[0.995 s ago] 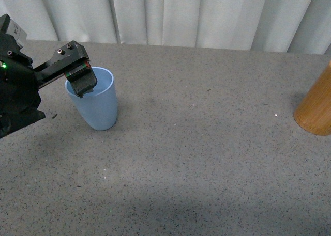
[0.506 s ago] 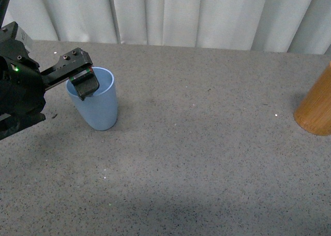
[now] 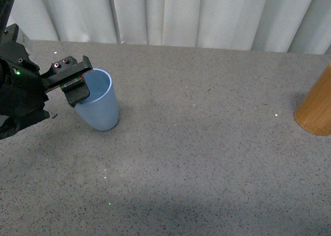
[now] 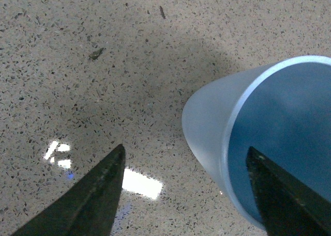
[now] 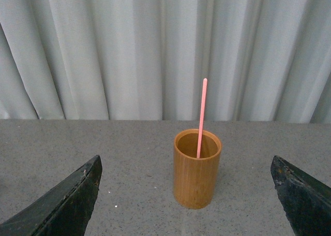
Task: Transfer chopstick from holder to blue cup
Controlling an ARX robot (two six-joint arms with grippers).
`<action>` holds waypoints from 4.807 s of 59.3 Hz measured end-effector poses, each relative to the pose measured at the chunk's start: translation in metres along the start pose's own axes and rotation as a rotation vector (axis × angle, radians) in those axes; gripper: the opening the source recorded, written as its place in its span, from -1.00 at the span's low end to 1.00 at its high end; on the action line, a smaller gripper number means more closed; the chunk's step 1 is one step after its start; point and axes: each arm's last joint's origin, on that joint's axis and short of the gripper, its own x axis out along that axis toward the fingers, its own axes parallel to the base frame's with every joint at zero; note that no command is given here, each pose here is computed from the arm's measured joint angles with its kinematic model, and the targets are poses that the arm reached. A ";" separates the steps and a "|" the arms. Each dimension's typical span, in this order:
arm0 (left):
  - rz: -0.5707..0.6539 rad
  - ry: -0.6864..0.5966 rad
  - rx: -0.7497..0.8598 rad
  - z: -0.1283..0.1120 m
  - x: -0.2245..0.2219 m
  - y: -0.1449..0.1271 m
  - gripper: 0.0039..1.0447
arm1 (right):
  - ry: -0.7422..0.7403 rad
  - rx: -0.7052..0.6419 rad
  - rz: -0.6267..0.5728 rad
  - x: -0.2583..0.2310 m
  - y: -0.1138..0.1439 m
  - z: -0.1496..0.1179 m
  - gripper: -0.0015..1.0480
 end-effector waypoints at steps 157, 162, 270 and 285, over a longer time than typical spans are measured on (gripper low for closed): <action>-0.159 0.019 0.138 -0.065 0.002 -0.133 -0.93 | 0.000 0.000 0.000 0.000 0.000 0.000 0.82; -0.159 0.019 0.142 -0.065 0.002 -0.133 -0.93 | 0.000 0.000 0.000 0.000 0.000 0.000 0.82; -0.201 -0.370 0.210 -0.038 -0.012 -0.123 0.62 | 0.000 0.000 0.000 0.000 0.000 0.000 0.82; -0.233 -0.872 0.378 -0.004 -0.094 0.007 -0.24 | 0.000 0.000 -0.002 0.000 0.000 0.000 0.82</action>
